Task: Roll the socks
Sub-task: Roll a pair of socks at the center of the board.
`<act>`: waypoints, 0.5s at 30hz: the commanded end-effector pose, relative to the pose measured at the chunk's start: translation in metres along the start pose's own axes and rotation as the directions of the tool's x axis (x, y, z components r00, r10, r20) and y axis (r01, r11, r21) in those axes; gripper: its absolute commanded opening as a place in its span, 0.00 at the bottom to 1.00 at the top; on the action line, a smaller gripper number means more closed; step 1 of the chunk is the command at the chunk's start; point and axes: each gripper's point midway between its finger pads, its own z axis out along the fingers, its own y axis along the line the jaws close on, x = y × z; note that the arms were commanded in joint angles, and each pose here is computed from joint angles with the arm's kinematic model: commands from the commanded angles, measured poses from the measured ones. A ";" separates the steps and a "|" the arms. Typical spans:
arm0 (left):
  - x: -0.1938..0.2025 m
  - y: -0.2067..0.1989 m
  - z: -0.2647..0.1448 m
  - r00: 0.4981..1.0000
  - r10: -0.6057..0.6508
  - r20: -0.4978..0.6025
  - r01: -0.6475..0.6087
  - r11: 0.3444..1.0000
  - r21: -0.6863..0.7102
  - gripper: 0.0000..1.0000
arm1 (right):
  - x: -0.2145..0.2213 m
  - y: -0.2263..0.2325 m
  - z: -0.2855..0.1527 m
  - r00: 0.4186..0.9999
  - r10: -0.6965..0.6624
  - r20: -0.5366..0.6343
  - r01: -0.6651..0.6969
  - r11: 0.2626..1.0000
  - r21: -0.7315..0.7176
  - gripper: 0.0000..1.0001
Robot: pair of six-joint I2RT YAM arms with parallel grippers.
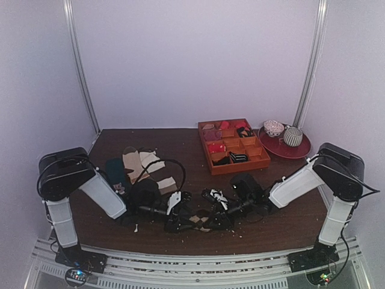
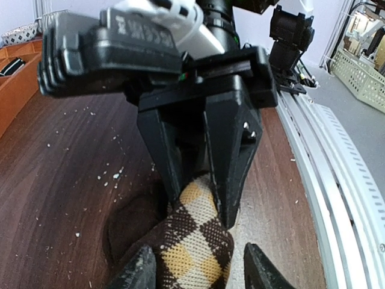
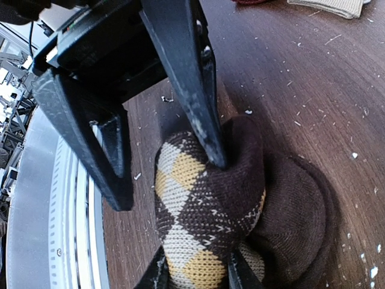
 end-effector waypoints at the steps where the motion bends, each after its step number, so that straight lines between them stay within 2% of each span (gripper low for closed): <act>1: 0.034 -0.010 0.006 0.989 -0.101 -0.106 0.106 0.993 0.046 0.44 | 0.104 -0.021 -0.002 0.928 0.228 -0.294 -0.199 0.972 0.127 0.25; 6: 0.053 -0.019 0.007 0.975 -0.161 -0.156 0.173 0.983 0.066 0.32 | 0.104 -0.025 0.000 0.924 0.239 -0.299 -0.209 0.969 0.128 0.25; 7: 0.055 -0.020 0.008 0.972 -0.168 -0.167 0.183 0.980 0.075 0.26 | 0.103 -0.025 0.001 0.924 0.240 -0.299 -0.210 0.969 0.128 0.25; 9: 0.060 -0.022 0.010 0.963 -0.193 -0.188 0.212 0.973 0.085 0.03 | 0.101 -0.027 0.001 0.923 0.242 -0.298 -0.213 0.969 0.126 0.26; 10: 0.064 -0.023 0.010 0.955 -0.215 -0.202 0.237 0.968 0.088 0.00 | 0.099 -0.027 0.002 0.924 0.241 -0.298 -0.212 0.969 0.126 0.26; 15: 0.084 -0.028 0.006 0.900 -0.319 -0.295 0.352 0.934 0.063 0.00 | 0.075 -0.032 -0.005 0.935 0.232 -0.268 -0.195 0.968 0.159 0.37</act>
